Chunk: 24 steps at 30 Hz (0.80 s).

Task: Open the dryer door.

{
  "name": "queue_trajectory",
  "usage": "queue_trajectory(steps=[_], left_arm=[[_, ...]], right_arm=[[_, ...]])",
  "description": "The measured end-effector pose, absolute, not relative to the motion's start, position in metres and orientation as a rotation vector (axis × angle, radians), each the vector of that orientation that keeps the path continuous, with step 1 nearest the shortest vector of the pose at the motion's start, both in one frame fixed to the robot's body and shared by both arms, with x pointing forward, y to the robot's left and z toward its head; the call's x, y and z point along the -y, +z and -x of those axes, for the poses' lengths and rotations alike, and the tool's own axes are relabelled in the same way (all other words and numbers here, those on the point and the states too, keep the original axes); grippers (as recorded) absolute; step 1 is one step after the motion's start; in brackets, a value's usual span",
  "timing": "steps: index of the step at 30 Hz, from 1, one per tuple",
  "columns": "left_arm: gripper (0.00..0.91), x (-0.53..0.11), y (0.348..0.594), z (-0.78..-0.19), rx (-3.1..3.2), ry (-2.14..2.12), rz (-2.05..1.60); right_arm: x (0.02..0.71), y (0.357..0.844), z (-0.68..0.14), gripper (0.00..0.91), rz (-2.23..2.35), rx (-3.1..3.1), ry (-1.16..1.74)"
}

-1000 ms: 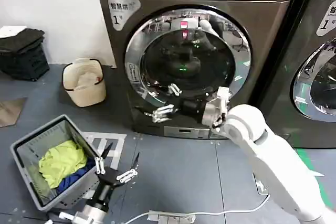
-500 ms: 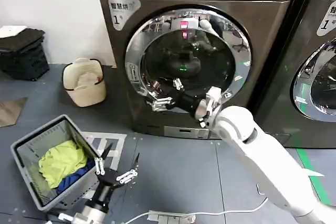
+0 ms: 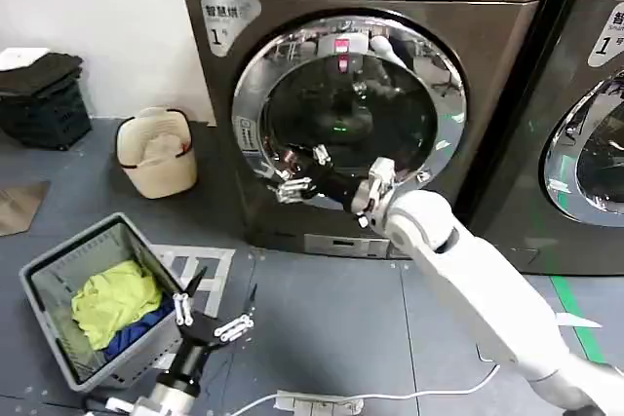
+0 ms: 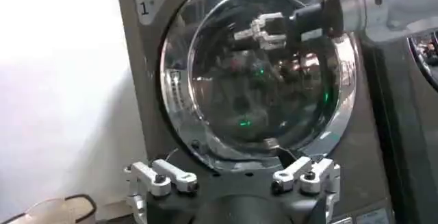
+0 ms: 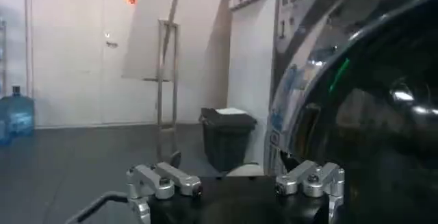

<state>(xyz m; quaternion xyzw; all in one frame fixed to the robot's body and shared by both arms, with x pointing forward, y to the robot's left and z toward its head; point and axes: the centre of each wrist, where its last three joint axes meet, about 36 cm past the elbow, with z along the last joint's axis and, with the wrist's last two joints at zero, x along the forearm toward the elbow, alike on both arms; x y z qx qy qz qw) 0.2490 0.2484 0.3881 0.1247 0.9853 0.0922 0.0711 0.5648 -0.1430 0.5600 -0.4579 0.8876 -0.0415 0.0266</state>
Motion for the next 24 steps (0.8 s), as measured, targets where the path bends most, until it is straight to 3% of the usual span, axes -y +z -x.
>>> queue_trajectory(steps=[24], left_arm=[[0.907,-0.248,0.390,-0.248,-2.960,0.275,-0.373]], right_arm=[[0.123,0.558,-0.592,0.907,1.410,-2.771,-0.130]])
